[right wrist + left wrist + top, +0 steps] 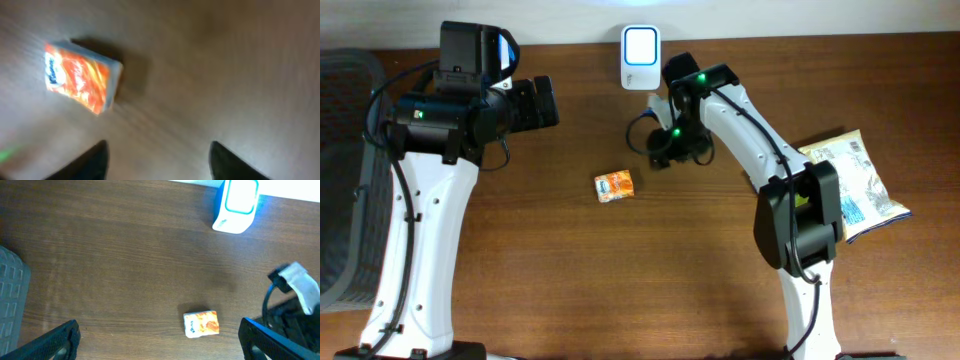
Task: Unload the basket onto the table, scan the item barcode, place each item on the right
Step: 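Reach the right gripper to the orange tissue pack and grasp it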
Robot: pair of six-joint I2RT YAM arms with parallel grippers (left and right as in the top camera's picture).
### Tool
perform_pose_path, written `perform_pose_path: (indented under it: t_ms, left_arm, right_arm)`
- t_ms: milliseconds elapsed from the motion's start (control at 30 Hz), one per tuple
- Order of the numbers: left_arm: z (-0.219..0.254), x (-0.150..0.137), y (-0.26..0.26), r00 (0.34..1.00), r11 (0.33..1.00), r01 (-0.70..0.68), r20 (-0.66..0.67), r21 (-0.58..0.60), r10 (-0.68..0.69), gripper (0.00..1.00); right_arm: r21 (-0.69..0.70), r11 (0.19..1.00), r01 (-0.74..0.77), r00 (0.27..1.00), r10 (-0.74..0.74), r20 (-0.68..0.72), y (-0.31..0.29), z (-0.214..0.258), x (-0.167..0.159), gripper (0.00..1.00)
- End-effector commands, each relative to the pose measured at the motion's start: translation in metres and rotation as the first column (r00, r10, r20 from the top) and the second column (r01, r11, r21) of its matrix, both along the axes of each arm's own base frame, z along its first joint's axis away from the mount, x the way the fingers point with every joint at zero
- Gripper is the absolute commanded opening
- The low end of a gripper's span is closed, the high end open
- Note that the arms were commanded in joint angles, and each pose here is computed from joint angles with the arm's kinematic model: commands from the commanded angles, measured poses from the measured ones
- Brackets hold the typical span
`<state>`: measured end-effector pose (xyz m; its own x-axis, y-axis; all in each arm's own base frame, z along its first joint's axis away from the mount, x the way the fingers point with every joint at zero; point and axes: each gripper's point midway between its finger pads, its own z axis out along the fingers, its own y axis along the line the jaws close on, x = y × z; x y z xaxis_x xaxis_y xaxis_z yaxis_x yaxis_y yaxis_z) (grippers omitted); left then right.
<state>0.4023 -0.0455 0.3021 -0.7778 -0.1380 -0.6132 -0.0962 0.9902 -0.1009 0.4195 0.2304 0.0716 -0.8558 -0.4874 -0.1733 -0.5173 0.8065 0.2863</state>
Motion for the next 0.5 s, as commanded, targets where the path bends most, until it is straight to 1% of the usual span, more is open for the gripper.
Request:
perform_pose_path:
  t_ms: [0,100,167,267,300,367,467]
  left_arm:
    - [0.007,-0.002,0.002,1.0,1.0,0.004,0.019,0.011,-0.005,0.99]
    - [0.007,-0.002,0.002,1.0,1.0,0.004,0.019,0.011,-0.005,0.99]
    - [0.007,-0.002,0.002,1.0,1.0,0.004,0.019,0.011,-0.005,0.99]
    - [0.007,-0.002,0.002,1.0,1.0,0.004,0.019,0.011,-0.005,0.99]
    - [0.007,-0.002,0.002,1.0,1.0,0.004,0.019,0.011,-0.005,0.99]
    - [0.007,-0.002,0.002,1.0,1.0,0.004,0.019,0.011,-0.004,0.99]
    - [0.007,-0.002,0.002,1.0,1.0,0.004,0.019,0.011,-0.005,0.99]
  right_arm:
    - [0.03,0.962,-0.271,0.945,0.26,0.2,0.042,0.009,0.01,0.73]
    - [0.011,0.911,-0.413,0.873,0.393,0.288,0.071,0.001,0.01,0.73]
    - [-0.018,0.853,-0.521,0.804,0.498,0.324,0.085,-0.007,0.004,0.73]
    - [-0.075,0.731,-0.678,0.667,0.655,0.356,0.101,-0.023,-0.006,0.73]
    - [-0.084,0.71,-0.7,0.644,0.677,0.356,0.103,-0.027,-0.008,0.73]
    - [-0.091,0.687,-0.721,0.623,0.7,0.35,0.103,-0.034,-0.01,0.74]
    - [-0.088,0.687,-0.721,0.629,0.702,0.334,0.101,-0.045,-0.009,0.74]
